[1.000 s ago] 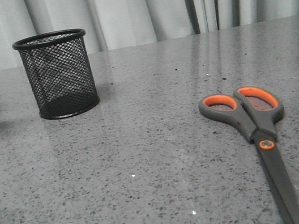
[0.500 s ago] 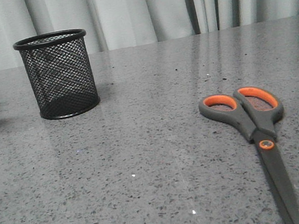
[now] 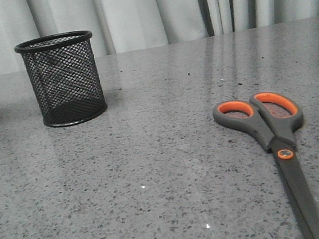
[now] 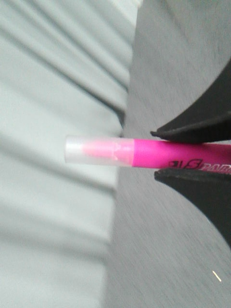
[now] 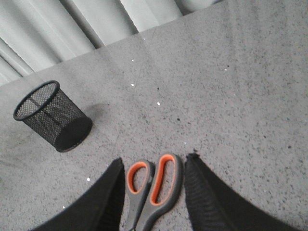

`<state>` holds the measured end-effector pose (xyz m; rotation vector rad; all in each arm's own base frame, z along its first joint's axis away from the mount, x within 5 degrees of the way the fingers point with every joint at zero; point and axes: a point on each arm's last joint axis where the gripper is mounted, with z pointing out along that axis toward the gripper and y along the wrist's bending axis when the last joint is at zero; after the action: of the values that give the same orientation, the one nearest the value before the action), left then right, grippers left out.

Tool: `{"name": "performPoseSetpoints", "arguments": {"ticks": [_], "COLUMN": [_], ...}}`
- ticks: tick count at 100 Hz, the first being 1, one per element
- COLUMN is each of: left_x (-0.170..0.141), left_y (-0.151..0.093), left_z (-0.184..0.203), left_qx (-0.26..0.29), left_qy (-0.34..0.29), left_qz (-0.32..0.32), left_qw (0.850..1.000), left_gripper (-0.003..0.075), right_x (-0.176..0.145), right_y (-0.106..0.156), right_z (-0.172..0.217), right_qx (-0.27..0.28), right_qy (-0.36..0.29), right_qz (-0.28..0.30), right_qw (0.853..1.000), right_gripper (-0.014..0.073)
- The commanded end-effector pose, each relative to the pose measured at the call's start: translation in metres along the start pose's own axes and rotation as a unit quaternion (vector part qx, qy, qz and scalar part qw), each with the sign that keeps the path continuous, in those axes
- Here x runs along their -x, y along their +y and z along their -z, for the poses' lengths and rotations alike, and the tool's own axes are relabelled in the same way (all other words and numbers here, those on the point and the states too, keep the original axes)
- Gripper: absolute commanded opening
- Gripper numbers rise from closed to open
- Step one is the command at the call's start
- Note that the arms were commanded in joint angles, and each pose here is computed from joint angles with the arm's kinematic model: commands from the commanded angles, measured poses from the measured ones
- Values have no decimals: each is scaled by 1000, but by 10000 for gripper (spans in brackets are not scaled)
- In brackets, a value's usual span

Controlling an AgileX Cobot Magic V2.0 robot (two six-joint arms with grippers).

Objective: Put pen and scissors into bin
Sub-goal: 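Close the left gripper on the pink highlighter and lift it, then lower the highlighter into the mesh cup and open the left gripper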

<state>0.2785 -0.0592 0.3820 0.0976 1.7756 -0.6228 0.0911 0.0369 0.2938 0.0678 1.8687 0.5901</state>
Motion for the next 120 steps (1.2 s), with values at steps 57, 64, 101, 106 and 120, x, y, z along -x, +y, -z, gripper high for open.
{"name": "performPoseSetpoints", "arguments": {"ticks": [57,64,101,106,120], "left_x": [-62,-66,-70,-69,-52], "left_y": [-33,-31,-25,-25,-36], "left_z": [-83,-87,-91,-90,-74], "left_qx": [-149,-148,-123,-123,-140], "left_qy": [56,62,68,67,37], "left_qz": [-66,-69,-77,-77,-87], "left_qw": [985,985,987,987,986], "left_gripper": [-19,-19,274,353,408], "right_x": [13,13,13,13,17], "right_y": [6,6,6,6,8], "right_z": [1,1,1,1,3], "right_qx": [16,16,16,16,18], "right_qy": [-35,-35,-35,-35,-43], "right_qz": [12,12,12,12,17], "right_qw": [999,999,999,999,999], "right_gripper": [266,266,266,266,266]}}
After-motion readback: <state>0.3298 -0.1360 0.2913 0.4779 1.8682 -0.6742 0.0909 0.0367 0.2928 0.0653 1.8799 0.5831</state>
